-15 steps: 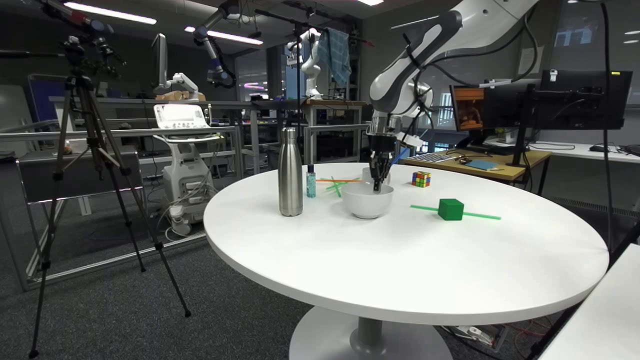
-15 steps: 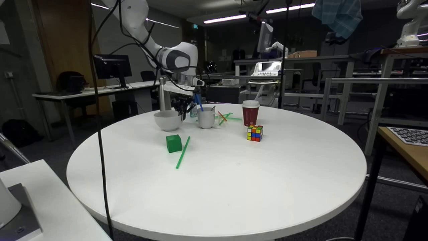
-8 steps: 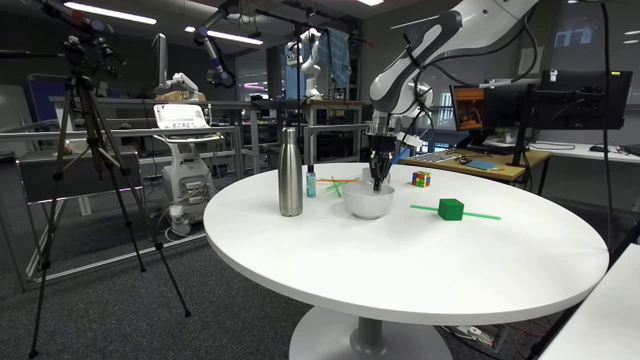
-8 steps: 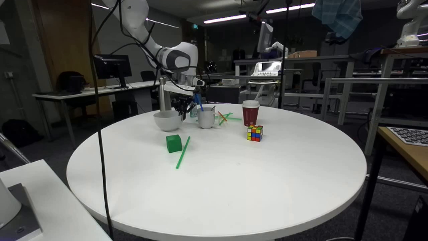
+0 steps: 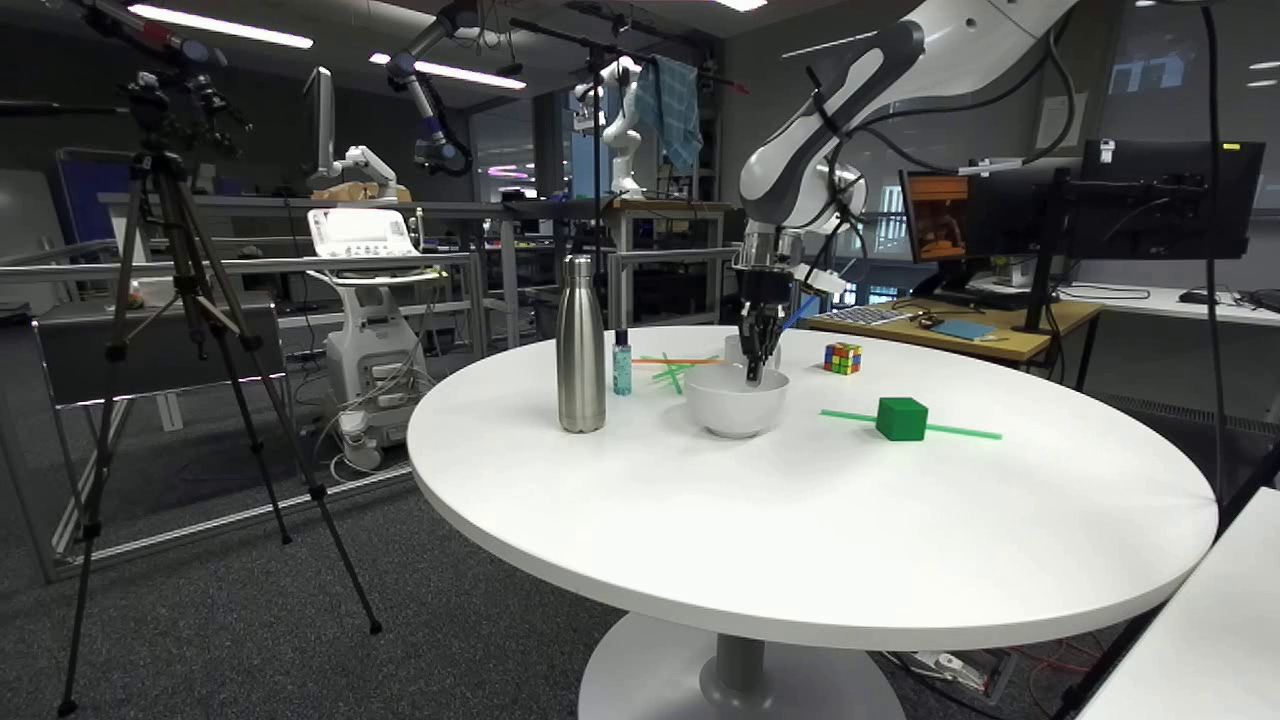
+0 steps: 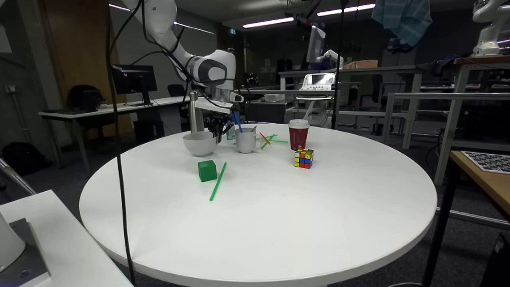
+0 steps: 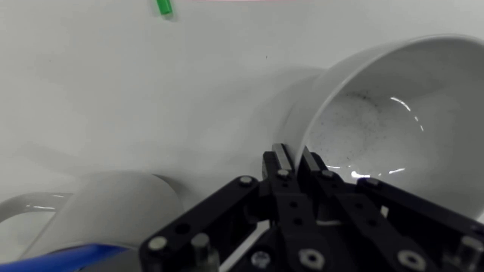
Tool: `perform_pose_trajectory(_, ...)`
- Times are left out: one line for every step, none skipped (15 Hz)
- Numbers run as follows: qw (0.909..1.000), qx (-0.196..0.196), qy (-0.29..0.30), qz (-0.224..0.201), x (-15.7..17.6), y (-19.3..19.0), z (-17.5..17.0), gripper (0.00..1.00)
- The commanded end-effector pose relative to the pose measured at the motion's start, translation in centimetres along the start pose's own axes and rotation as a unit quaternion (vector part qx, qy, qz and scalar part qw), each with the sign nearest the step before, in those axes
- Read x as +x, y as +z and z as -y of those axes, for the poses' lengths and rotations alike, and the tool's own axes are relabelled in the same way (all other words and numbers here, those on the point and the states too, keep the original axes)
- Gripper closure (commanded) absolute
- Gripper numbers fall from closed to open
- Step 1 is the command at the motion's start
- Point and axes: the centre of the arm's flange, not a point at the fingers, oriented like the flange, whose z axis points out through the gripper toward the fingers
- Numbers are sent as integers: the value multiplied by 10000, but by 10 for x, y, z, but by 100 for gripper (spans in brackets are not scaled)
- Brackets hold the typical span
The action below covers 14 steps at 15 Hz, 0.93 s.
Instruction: Move the bowl to the right
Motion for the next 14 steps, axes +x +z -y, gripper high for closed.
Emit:
perform_pose_trajectory(9998, 24, -148, -140, -4, -32, 6, 98)
perform_pose_trajectory(9997, 22, -159, -172, -5, -38, 9, 98)
perform_pose_trajectory(9996, 15, -168, -215, -5, -45, 12, 98)
perform_pose_trajectory(9995, -2, -181, -262, -5, -52, 15, 98)
perform_pose_trajectory(9994, -21, -188, -304, -6, -60, 18, 98)
perform_pose_trajectory(9992, -44, -202, -348, -6, -67, 21, 98)
perform_pose_trajectory(9990, -58, -211, -393, -7, -75, 24, 98)
perform_pose_trajectory(9988, -85, -216, -430, -9, -84, 28, 98)
perform_pose_trajectory(9986, -106, -219, -466, -11, -91, 32, 98)
perform_pose_trajectory(9984, -131, -221, -496, -14, -99, 36, 98)
perform_pose_trajectory(9982, -162, -227, -523, -16, -107, 40, 98)
perform_pose_trajectory(9982, -181, -212, -538, -21, -114, 43, 98)
perform_pose_trajectory(9981, -200, -195, -543, -25, -119, 46, 98)
perform_pose_trajectory(9982, -217, -161, -537, -31, -125, 49, 98)
